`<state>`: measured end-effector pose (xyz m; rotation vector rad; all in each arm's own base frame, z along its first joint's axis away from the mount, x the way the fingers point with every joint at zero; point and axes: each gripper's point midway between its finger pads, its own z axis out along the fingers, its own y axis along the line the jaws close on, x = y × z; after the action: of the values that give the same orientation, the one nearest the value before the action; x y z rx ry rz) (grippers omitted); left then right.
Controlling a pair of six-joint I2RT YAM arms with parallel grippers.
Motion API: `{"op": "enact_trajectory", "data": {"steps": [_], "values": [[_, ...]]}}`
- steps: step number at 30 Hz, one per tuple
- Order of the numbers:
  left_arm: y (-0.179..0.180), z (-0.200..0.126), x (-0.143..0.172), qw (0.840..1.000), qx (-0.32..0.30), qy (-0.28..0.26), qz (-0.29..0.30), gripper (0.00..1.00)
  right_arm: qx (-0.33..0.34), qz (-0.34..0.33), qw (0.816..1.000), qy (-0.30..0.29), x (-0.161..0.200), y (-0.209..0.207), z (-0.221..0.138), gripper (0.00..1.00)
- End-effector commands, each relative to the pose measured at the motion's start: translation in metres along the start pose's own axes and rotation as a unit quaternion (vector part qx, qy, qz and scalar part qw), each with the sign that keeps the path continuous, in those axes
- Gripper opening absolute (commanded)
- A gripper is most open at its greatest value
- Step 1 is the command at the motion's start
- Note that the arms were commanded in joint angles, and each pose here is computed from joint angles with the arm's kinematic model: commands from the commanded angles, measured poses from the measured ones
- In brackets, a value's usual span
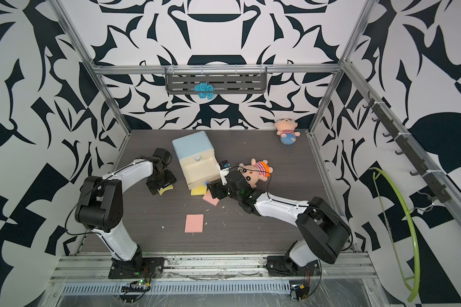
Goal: Please put the sticky notes in the drawer by color
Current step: Pick up the sticky notes from the center of the board.
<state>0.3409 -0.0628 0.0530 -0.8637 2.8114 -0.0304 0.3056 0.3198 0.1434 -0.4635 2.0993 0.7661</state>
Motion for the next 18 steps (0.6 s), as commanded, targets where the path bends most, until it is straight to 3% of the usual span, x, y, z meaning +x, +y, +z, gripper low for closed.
{"op": "enact_trajectory", "data": {"steps": [1,12,18], "values": [[-0.002,-0.022,0.009,0.999,0.031,0.014,-0.003,0.78,-0.074,0.03,0.996,-0.029,-0.028,0.042,0.007,0.81],[-0.046,-0.08,0.022,0.981,0.19,0.039,-0.017,0.77,-0.161,0.15,0.974,-0.052,-0.055,0.095,0.046,0.78],[-0.062,-0.101,0.025,0.968,0.244,0.049,-0.026,0.77,-0.17,0.154,0.972,-0.054,-0.07,0.104,0.055,0.75]]}}
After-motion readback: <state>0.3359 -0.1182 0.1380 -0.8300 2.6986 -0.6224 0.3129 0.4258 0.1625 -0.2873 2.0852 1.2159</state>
